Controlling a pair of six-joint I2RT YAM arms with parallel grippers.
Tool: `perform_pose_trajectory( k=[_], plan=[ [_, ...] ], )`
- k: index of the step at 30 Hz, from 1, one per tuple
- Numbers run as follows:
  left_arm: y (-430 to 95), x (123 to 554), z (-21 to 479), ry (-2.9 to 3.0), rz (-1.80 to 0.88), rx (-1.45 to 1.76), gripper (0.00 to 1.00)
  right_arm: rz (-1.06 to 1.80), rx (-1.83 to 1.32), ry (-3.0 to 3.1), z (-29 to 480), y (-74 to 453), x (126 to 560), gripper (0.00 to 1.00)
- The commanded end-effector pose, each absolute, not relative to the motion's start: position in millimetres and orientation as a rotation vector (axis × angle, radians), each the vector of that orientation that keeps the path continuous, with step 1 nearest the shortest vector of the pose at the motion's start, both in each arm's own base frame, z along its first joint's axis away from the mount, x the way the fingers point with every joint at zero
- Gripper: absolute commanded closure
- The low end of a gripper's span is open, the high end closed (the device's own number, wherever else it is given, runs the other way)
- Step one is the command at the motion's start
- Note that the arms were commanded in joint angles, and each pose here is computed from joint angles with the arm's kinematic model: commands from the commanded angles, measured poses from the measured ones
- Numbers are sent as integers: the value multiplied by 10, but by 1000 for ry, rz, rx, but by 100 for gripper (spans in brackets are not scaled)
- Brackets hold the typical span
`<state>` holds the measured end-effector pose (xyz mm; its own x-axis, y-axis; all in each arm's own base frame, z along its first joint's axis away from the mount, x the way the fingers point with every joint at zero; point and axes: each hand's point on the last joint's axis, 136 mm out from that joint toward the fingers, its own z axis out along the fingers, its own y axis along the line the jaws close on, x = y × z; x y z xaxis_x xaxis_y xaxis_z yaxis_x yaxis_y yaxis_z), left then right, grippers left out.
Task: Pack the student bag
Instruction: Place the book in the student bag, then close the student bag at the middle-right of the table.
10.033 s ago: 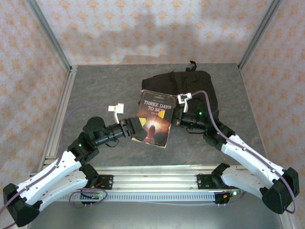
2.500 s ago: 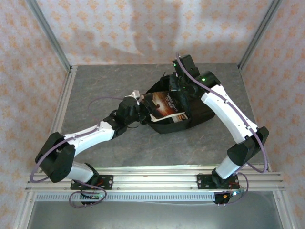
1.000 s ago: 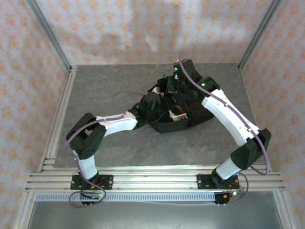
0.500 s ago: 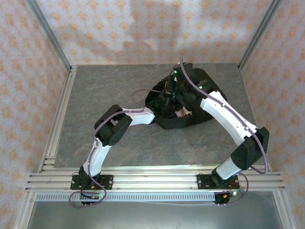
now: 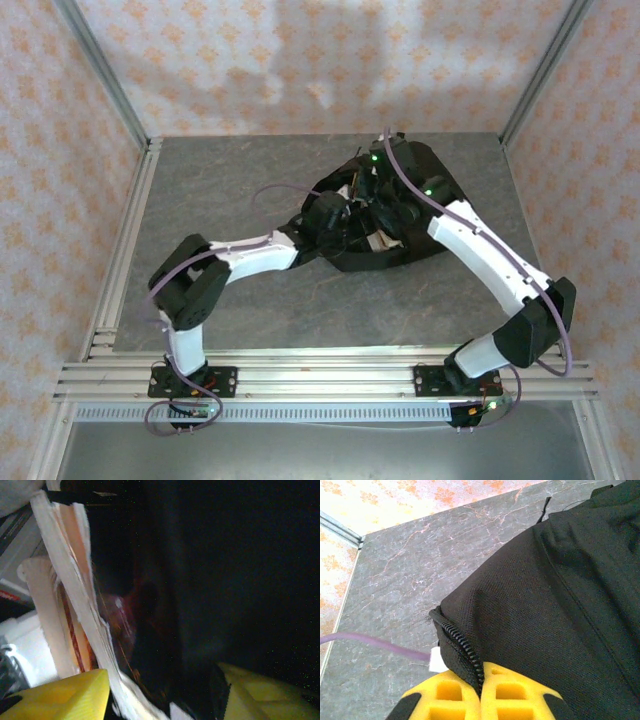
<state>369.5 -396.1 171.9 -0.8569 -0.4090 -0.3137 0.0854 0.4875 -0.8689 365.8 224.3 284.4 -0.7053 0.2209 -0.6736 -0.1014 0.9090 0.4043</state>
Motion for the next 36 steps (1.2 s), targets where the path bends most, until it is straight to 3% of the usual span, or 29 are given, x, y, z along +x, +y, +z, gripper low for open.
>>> perform_pose_trajectory(
  k=[1, 4, 17, 26, 36],
  plan=[
    [-3856, 3511, 1792, 2255, -1320, -169, 42, 533, 93, 2217, 3038, 2169, 3618, 100],
    [-3694, 3390, 1806, 2260, -1293, -161, 36, 520, 98, 2215, 3049, 2109, 3568, 100],
    [-2500, 2918, 2405, 2128, -948, -214, 36, 642, 76, 2244, 2815, 2120, 3274, 97],
    [-1961, 2730, 2134, 2189, -720, -313, 38, 761, 87, 2355, 2427, 2386, 3235, 100],
    [-1618, 2753, 2007, 2194, -608, -414, 39, 495, -85, 2585, 1678, 2301, 2788, 100]
  ],
)
